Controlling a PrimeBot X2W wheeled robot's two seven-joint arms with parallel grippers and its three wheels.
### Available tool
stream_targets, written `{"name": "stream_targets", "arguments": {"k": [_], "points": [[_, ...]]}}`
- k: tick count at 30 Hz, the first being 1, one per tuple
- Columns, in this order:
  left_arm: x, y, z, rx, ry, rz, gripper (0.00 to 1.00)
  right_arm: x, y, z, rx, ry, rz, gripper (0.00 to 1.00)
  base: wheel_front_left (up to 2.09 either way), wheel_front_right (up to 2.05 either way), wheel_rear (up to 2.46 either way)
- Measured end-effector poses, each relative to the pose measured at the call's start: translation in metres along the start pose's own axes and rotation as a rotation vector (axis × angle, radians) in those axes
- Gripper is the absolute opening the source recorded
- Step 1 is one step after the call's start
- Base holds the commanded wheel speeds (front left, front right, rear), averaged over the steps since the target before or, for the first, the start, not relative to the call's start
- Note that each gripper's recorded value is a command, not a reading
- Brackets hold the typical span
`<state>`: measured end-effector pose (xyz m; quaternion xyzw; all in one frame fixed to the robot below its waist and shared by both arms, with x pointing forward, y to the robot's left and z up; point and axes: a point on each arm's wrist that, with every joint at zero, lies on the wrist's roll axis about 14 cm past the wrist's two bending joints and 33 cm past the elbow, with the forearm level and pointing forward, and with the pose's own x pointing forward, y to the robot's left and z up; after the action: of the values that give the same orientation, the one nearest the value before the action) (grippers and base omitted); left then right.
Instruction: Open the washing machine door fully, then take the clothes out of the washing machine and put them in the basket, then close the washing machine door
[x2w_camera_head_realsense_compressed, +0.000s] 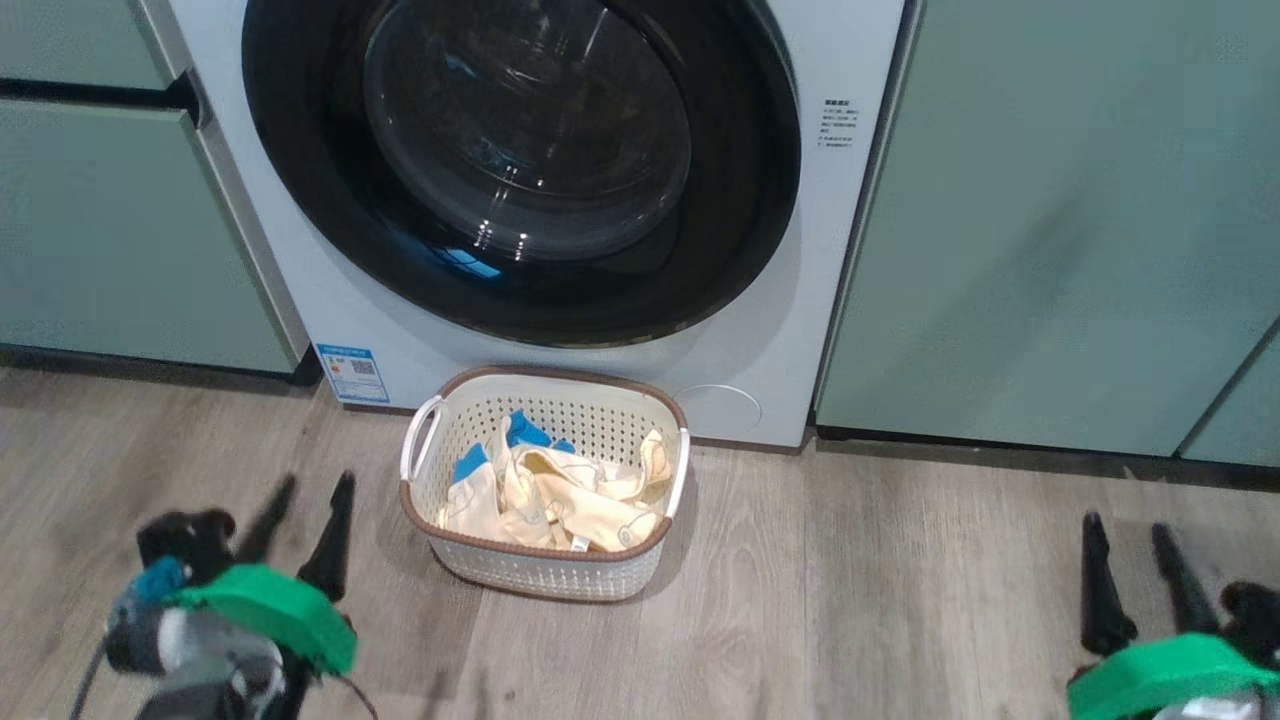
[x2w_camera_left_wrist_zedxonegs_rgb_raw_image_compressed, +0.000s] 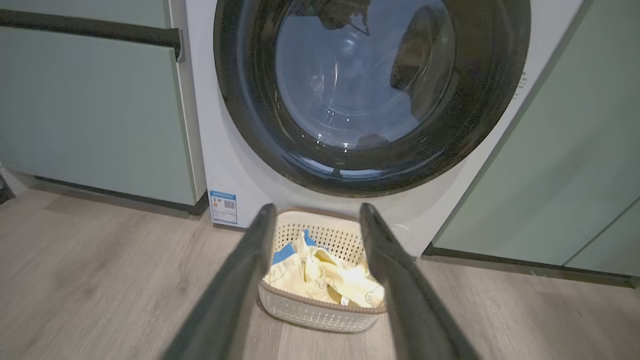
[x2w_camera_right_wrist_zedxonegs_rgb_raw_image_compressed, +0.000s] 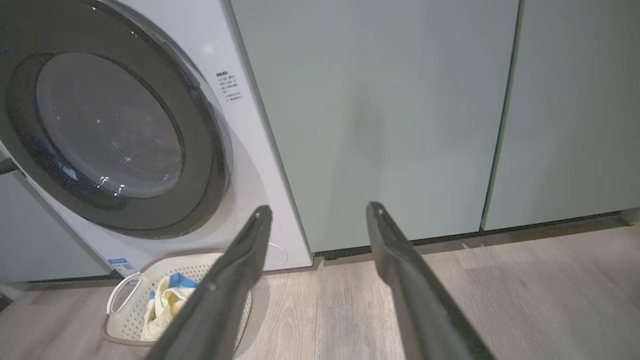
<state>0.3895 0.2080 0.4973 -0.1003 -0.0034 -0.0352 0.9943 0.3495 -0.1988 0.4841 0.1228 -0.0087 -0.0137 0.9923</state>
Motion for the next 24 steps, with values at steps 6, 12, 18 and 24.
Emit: {"name": "stream_targets", "arguments": {"k": [6, 12, 18, 24], "points": [[-0.031, -0.002, -0.059, -0.049, 0.162, 0.034, 0.00, -0.025, -0.010, -0.047, 0.014, 0.145, -0.040, 0.00, 0.00, 0.00, 0.00], [-0.044, -0.002, -0.077, -0.111, 0.216, 0.064, 0.00, -0.038, -0.013, -0.065, 0.072, 0.204, -0.072, 0.00, 0.00, 0.00, 0.00], [-0.042, -0.001, -0.075, -0.177, 0.211, 0.082, 0.00, -0.034, -0.014, -0.062, 0.142, 0.200, -0.090, 0.00, 0.00, 0.00, 0.00], [-0.040, -0.001, -0.072, -0.240, 0.204, 0.100, 0.00, -0.030, -0.015, -0.059, 0.203, 0.193, -0.105, 0.00, 0.00, 0.00, 0.00]]}}
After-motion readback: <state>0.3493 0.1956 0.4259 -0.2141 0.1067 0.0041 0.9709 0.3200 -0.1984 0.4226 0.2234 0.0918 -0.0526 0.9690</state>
